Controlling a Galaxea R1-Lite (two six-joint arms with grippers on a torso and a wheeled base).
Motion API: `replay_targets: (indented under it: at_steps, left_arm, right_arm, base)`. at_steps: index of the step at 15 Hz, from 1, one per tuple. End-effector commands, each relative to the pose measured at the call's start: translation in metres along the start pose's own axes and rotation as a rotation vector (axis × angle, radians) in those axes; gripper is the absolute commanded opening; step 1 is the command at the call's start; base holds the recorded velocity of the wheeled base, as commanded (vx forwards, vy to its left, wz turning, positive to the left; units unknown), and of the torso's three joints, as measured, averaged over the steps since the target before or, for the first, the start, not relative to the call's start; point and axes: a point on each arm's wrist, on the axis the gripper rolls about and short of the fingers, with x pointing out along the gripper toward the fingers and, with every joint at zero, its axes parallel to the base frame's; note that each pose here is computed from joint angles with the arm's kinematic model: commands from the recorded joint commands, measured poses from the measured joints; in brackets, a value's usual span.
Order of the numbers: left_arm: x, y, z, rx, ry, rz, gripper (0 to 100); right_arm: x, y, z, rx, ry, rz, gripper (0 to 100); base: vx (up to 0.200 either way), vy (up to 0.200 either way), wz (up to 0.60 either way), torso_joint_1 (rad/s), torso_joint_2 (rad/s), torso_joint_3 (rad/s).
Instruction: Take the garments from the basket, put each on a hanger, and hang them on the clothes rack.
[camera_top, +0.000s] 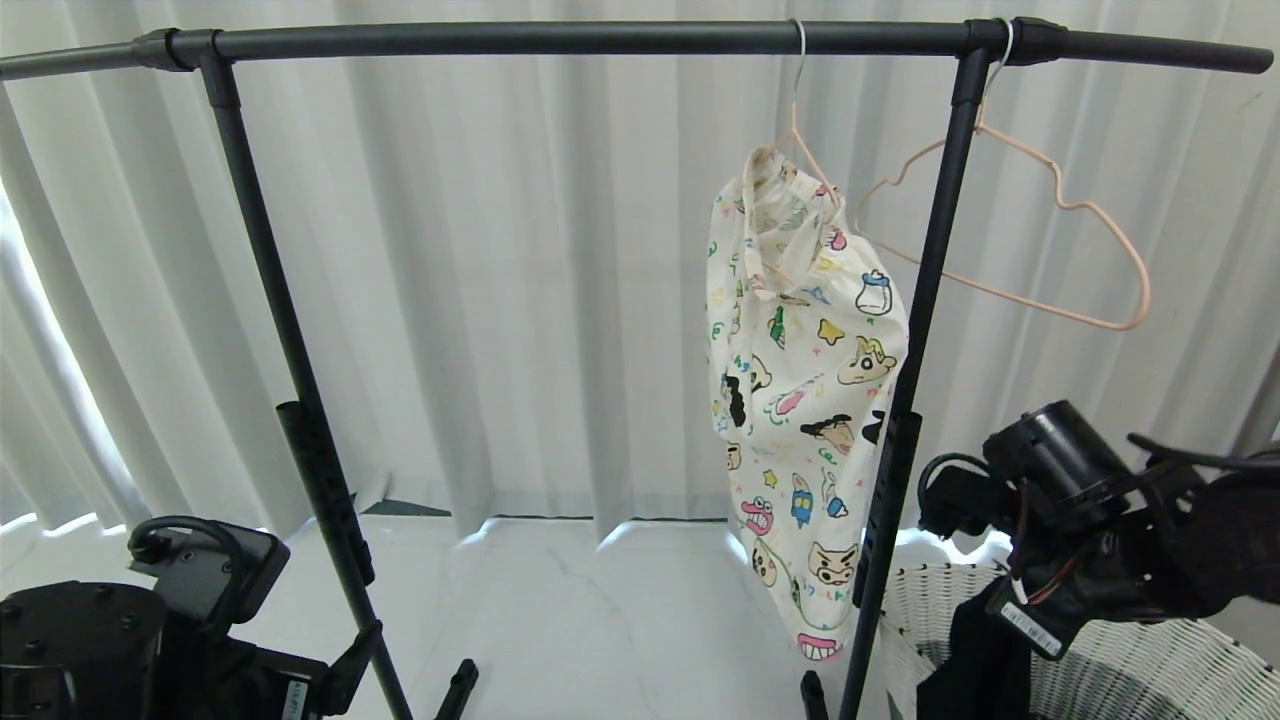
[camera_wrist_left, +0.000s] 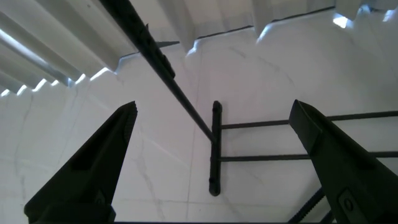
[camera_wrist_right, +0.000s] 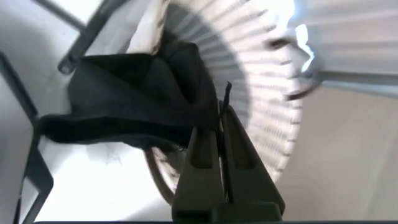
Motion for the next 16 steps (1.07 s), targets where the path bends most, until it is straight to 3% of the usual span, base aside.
replay_targets:
  at_steps: [1,6,13,16]
  left_arm:
    - [-0.007,0.0,0.0,-0.002,-0.035,-0.019,100]
    - [-0.015,0.003,-0.003,-0.019,-0.068,-0.02,100]
    - [-0.019,0.005,-0.005,-0.03,-0.083,-0.019,100]
    - [-0.019,0.005,-0.005,-0.023,-0.084,-0.018,100]
  right_arm:
    - [-0.063,-0.025,0.011,0.049,-0.154,-0.033,0]
    - [-0.095,-0.027,0.012,0.028,-0.209,-0.022,0]
    - [-0.116,-0.026,0.017,-0.006,-0.24,-0.003,0]
    - [-0.119,-0.023,0.017,0.005,-0.248,0.009,0]
  base:
    - [0.0,0.0,0.0,0.0,0.0,0.0]
    - [-0.2,0.0,0.0,0.007,0.0,0.001]
    - [-0.2,0.0,0.0,0.002,0.0,0.002]
    - [0.0,0.0,0.0,0.0,0.0,0.0]
